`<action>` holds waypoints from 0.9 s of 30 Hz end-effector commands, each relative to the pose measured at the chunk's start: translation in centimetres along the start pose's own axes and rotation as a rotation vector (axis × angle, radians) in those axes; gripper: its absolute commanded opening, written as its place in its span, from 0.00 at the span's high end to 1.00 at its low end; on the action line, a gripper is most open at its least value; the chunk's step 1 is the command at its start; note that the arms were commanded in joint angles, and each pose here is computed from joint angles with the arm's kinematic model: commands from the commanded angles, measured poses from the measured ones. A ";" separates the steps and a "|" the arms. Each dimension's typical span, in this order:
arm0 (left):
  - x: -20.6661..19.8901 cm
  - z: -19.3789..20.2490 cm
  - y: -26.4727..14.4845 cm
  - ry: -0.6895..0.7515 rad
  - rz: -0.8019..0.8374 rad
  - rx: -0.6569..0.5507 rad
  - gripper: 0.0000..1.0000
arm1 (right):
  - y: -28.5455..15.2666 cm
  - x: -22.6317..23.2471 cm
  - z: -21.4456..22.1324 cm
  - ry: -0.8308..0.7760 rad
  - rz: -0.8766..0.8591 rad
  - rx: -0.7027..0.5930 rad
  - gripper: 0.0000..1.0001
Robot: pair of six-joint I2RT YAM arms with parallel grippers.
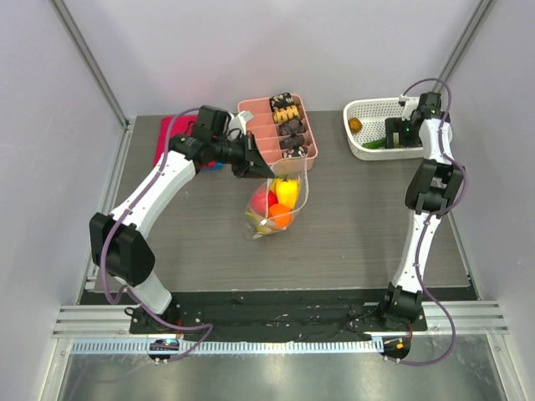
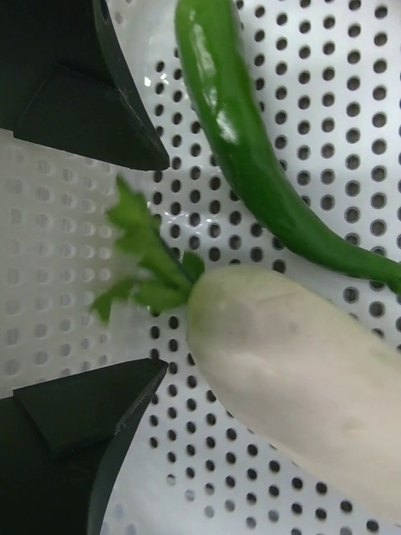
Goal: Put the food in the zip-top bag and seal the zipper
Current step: Pick up the fake vegetable from the bin.
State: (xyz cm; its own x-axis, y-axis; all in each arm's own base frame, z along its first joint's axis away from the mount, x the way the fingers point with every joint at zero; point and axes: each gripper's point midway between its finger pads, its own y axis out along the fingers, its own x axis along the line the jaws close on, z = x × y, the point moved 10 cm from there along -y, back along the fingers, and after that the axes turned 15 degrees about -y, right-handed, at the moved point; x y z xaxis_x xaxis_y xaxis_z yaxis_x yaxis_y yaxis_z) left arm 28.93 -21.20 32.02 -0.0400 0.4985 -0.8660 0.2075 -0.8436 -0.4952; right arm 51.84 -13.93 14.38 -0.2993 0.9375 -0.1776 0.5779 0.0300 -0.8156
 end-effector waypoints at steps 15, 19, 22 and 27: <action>0.0 -0.1 -0.9 0.037 0.031 -0.023 1.00 | -2.5 -2.7 -6.2 0.059 0.128 -0.412 0.00; 0.0 -0.3 -0.7 0.036 0.033 -0.022 1.00 | -1.9 -3.9 -6.8 0.111 0.230 -0.444 0.00; 0.2 -0.3 -0.6 0.034 0.030 -0.020 1.00 | -0.8 -4.3 -7.0 0.143 0.275 -0.471 0.00; 0.5 -0.5 -0.6 0.026 0.025 -0.022 1.00 | 1.7 -4.9 -6.5 0.147 0.314 -0.497 0.00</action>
State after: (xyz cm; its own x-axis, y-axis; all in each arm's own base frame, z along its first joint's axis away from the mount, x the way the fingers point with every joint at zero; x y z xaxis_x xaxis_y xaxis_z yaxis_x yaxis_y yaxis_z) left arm 29.25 -20.64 31.28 -0.0536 0.5055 -0.8612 0.2151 -0.8363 -0.5043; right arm 57.54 -15.16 15.41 -0.0672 0.9737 -0.2177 0.8526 -0.0572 -0.5194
